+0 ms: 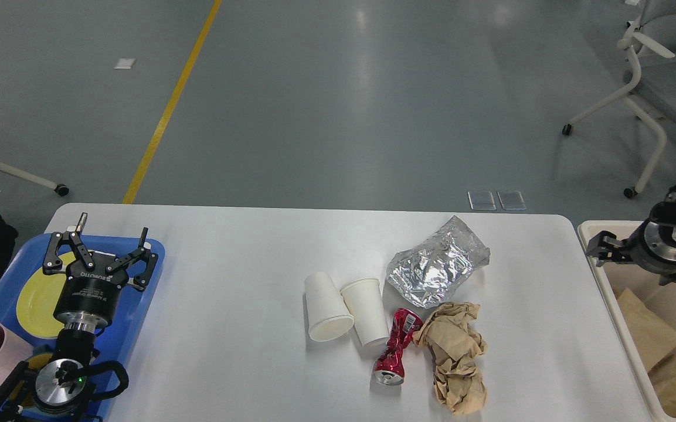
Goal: Tidy desktop
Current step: 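Raise the right gripper out of the bin toward the crumpled brown paper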
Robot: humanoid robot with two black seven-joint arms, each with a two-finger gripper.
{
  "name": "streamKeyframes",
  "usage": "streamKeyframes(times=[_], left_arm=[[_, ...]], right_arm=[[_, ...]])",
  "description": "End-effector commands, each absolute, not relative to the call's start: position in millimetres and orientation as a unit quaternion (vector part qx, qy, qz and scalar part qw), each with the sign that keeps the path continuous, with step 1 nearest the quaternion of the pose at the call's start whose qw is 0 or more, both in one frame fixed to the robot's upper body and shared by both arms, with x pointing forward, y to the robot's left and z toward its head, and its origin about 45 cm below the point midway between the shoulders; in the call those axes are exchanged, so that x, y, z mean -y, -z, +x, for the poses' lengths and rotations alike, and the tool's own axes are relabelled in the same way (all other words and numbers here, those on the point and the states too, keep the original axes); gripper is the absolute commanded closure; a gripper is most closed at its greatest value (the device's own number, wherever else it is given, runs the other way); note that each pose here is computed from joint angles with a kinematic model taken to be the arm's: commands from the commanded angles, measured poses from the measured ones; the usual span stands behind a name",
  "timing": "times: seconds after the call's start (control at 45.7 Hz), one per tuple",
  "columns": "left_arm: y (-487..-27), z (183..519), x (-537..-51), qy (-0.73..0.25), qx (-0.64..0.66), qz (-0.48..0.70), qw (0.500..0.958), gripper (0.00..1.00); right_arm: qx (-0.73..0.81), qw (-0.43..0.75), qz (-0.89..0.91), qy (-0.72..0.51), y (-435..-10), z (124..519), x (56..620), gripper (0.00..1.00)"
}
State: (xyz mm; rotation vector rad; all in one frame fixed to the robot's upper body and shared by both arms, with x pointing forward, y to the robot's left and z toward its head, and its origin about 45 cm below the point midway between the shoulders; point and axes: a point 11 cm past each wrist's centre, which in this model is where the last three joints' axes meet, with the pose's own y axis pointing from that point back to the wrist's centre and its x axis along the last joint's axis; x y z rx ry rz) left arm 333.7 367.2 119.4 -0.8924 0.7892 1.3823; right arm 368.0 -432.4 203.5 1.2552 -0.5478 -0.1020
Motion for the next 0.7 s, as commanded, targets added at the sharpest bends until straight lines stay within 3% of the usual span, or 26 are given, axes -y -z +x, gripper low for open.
streamKeyframes(times=[0.0,0.241,0.678], left_arm=[[-119.3,333.7,-366.8,-0.599,-0.342,-0.386,0.612,0.04],[-119.4,333.7,-367.1,-0.599,-0.342,-0.386,0.612,0.04],[-119.3,333.7,-366.8,-0.599,-0.342,-0.386,0.612,0.04]], right_arm=[[0.18,0.782,0.596,0.033,-228.1,375.9,388.5,0.0],[0.094,0.766,0.636,0.012,-275.2,363.5,324.6,0.0],[0.052,0.767,0.64,-0.003,-346.7,328.1,270.7,0.0]])
